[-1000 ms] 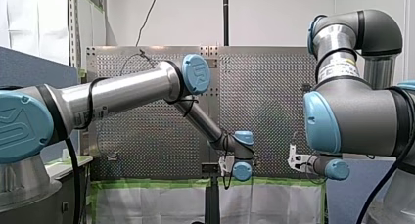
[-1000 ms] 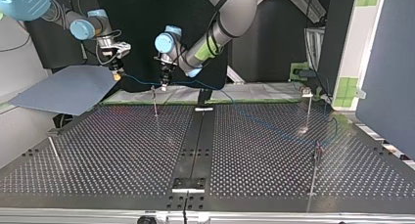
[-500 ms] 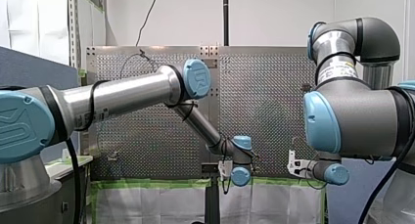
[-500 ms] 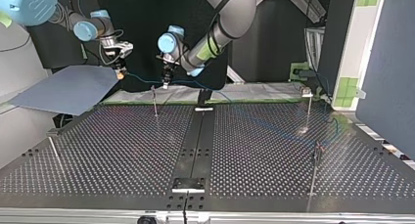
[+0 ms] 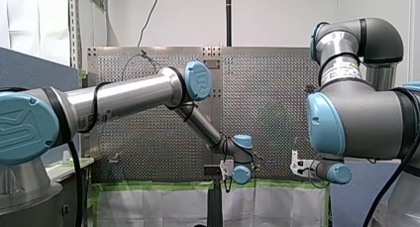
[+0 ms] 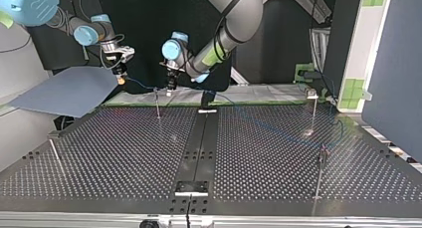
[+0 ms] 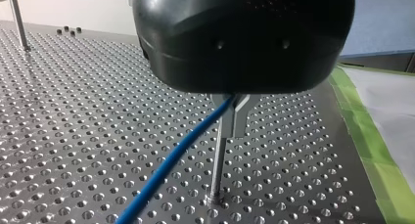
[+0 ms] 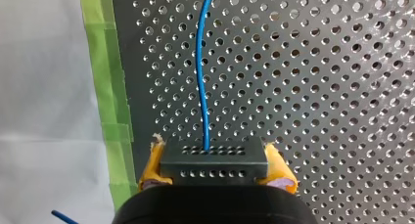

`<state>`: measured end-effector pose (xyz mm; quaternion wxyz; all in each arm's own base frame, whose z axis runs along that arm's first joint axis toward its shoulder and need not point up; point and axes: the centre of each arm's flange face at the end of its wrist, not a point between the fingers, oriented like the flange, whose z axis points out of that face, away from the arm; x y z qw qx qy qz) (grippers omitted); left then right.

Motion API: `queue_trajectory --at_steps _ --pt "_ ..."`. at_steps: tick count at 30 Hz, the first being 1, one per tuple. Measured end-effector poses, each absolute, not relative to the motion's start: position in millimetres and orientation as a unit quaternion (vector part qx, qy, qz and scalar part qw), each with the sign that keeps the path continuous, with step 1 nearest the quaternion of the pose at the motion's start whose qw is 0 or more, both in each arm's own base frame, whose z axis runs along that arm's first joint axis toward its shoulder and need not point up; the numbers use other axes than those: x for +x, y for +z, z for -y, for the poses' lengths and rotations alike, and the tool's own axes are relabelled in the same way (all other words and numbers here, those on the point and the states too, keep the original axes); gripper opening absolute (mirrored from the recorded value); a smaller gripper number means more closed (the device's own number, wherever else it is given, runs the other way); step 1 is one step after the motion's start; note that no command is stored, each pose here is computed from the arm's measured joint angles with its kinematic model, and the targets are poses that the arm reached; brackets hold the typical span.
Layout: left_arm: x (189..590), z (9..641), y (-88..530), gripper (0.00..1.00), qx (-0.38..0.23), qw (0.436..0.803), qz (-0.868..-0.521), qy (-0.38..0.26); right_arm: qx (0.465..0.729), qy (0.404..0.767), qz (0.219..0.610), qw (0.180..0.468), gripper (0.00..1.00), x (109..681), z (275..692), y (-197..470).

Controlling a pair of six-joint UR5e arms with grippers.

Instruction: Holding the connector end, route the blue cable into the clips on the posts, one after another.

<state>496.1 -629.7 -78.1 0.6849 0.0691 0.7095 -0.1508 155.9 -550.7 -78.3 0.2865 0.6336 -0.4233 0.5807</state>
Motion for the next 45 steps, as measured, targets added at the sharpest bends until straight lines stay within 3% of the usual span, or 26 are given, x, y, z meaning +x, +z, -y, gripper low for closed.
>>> queue_trajectory --at_steps 45 --pt "565.4 607.6 -78.4 0.00 0.061 0.677 -0.706 -0.200 0.626 0.603 0.391 0.302 0.00 170.5 610.7 -48.7"
